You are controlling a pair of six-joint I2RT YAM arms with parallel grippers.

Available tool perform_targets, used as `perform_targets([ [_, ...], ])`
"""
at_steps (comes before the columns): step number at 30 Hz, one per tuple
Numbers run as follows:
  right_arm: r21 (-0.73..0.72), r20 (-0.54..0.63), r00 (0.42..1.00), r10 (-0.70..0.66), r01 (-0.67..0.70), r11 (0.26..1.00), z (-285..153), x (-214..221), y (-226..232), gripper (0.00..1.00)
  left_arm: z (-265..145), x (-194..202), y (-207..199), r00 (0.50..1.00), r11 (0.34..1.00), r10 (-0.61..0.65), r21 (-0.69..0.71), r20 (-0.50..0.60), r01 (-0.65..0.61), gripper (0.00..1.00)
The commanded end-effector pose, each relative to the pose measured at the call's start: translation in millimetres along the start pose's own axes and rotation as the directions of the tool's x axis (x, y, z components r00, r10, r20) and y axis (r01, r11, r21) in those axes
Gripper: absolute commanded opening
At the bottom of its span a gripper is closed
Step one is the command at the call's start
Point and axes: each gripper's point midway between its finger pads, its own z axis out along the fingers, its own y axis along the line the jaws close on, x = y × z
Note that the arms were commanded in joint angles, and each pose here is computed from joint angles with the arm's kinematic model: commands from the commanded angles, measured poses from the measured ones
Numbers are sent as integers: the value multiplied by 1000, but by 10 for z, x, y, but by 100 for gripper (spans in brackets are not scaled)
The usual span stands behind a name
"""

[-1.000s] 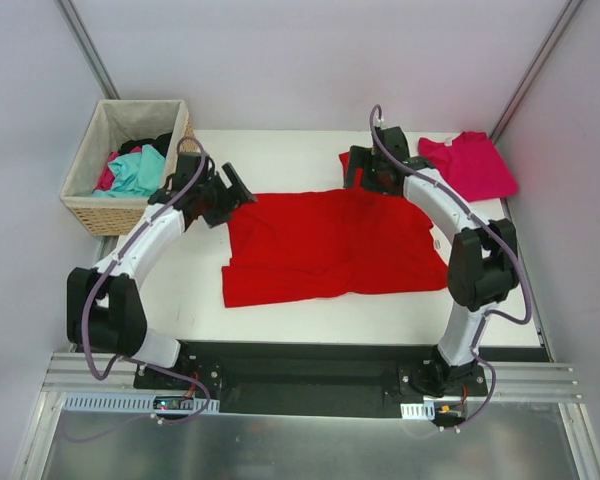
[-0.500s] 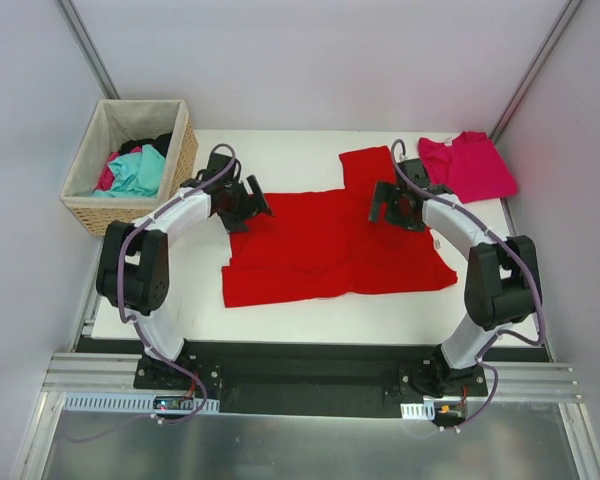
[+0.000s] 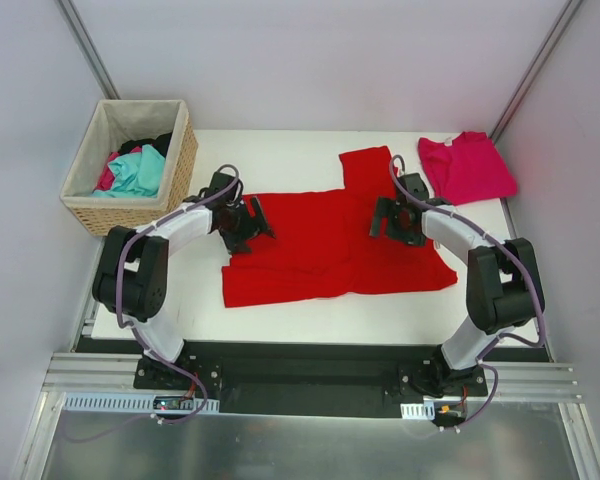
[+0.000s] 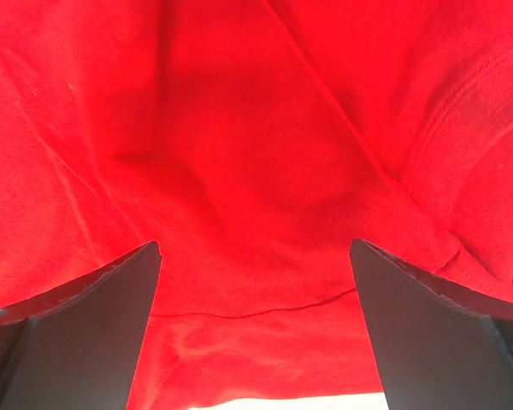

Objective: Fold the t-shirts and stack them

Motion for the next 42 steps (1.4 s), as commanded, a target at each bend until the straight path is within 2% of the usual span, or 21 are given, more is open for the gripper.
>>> perform_targets([
  [1,-26,36,999,20,-20,999,-72,-69,34,98,-285,133,-185,1000,996,20,84,21,-21,79],
  [10,-32,19,1000,14,-14,999,-28,36,55,98,-521,360,-149,999,991,24,128,32,-28,79],
  [24,-35,26,1000,17,-16,999,-50,13,74,98,-481,666,146,1000,996,-10,88,-13,11,79],
  [34,-4,19,1000,9,-9,1000,16,-5,40,98,-317,686,357,1000,1000,-20,12,-16,20,79],
  [42,-25,-46,998,45,-47,999,116,226,49,98,-106,770,609,998,997,-48,-67,-46,44,79],
])
